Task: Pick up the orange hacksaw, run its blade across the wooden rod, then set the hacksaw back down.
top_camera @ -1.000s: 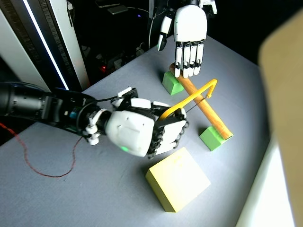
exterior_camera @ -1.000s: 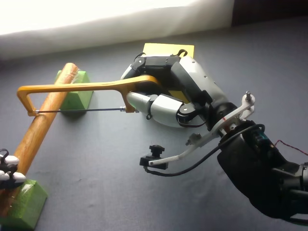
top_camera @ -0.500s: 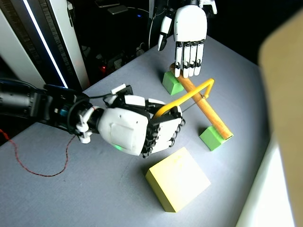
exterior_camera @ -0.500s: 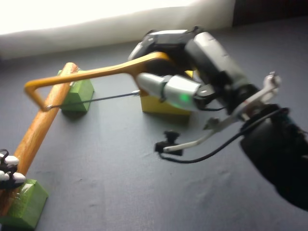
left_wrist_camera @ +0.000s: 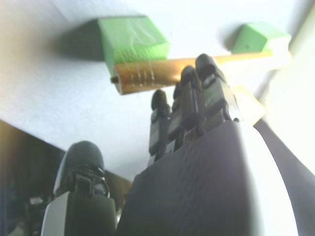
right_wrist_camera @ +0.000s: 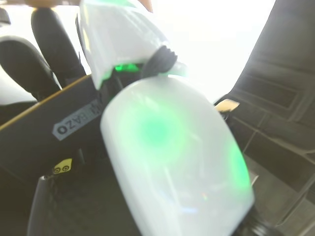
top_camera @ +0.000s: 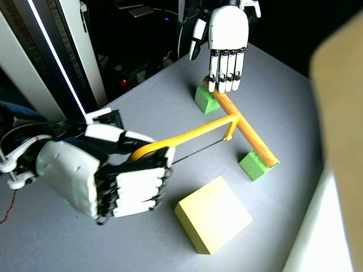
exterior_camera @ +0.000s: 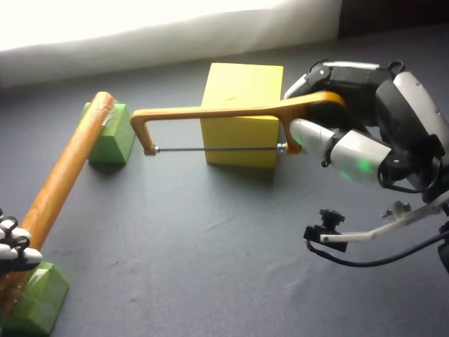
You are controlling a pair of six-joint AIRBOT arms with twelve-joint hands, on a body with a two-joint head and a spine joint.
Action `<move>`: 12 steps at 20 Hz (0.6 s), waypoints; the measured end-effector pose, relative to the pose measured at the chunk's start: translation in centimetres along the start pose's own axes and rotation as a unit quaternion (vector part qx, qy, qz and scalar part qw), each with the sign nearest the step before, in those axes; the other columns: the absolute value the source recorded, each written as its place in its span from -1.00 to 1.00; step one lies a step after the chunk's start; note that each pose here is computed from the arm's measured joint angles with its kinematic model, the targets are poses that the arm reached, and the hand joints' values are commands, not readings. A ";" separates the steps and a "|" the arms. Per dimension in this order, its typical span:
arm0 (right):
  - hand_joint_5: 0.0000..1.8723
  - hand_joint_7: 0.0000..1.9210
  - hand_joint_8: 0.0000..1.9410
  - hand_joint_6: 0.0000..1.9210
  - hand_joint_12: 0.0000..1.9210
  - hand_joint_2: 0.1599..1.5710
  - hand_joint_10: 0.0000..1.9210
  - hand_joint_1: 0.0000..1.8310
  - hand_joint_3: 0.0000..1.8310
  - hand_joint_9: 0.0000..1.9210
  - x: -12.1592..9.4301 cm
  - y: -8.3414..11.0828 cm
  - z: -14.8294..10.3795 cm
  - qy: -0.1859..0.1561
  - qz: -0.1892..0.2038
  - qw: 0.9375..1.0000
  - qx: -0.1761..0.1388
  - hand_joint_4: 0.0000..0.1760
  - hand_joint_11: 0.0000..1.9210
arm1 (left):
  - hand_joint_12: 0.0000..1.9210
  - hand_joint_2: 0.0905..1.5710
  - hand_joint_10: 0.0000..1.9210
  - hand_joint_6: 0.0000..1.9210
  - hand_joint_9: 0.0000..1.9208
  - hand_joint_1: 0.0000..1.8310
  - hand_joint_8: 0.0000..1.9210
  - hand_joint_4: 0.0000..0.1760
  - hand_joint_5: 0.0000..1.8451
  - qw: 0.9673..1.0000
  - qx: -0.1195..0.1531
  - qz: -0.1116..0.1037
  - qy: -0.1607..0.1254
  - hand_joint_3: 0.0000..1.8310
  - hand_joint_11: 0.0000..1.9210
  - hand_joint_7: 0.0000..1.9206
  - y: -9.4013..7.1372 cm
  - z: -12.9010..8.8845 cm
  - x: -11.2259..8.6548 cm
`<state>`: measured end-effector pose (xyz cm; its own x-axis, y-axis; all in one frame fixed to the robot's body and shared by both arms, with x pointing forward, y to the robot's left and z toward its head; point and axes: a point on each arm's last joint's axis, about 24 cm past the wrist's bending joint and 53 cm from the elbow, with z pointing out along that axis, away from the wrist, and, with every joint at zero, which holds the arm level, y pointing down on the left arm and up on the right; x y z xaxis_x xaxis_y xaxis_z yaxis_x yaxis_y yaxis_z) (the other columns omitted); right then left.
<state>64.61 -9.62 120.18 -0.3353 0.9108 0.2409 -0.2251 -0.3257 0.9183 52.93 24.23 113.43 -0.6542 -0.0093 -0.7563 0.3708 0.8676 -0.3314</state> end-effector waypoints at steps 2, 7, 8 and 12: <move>-0.06 0.05 0.17 0.01 0.45 0.39 -0.05 0.36 -1.00 0.04 -0.3 -0.1 -0.9 -0.009 0.009 1.000 -0.018 -1.00 -0.15 | -0.70 0.60 -1.00 -1.00 -0.88 -0.78 -1.00 -1.00 -0.80 1.000 0.022 0.007 -0.003 -1.00 -1.00 -0.88 -0.8 0.1 -0.3; -0.03 0.08 0.12 -0.04 0.42 0.37 -0.06 0.36 -1.00 0.06 -1.1 -6.0 -3.9 -0.030 0.017 0.999 0.028 -1.00 -0.13 | -0.74 0.61 -1.00 -1.00 -0.90 -0.80 -1.00 -1.00 -0.83 0.995 0.086 0.035 -0.023 -1.00 -1.00 -0.90 -3.0 -0.2 -1.7; 0.00 0.09 0.10 -0.07 0.41 0.36 -0.08 0.37 -1.00 0.07 -1.3 -6.2 -4.1 -0.033 0.018 0.999 0.025 -1.00 -0.13 | -0.75 0.60 -1.00 -1.00 -0.90 -0.80 -1.00 -1.00 -0.83 0.994 0.097 0.040 -0.026 -1.00 -1.00 -0.90 -3.4 -0.4 -1.9; 0.01 0.08 0.10 -0.08 0.38 0.35 -0.14 0.36 -1.00 0.08 -1.6 -7.6 -5.9 -0.038 0.014 0.999 0.028 -1.00 -0.10 | -0.76 0.60 -1.00 -1.00 -0.91 -0.79 -1.00 -1.00 -0.82 0.987 0.148 0.056 -0.036 -1.00 -1.00 -0.91 -5.1 -1.0 -2.5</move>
<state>61.47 -10.06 111.02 -0.2697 0.9190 0.2877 -0.1642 -0.3383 0.9266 52.03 20.32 117.60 -0.5536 0.0334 -0.8321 0.6217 0.6814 -0.3863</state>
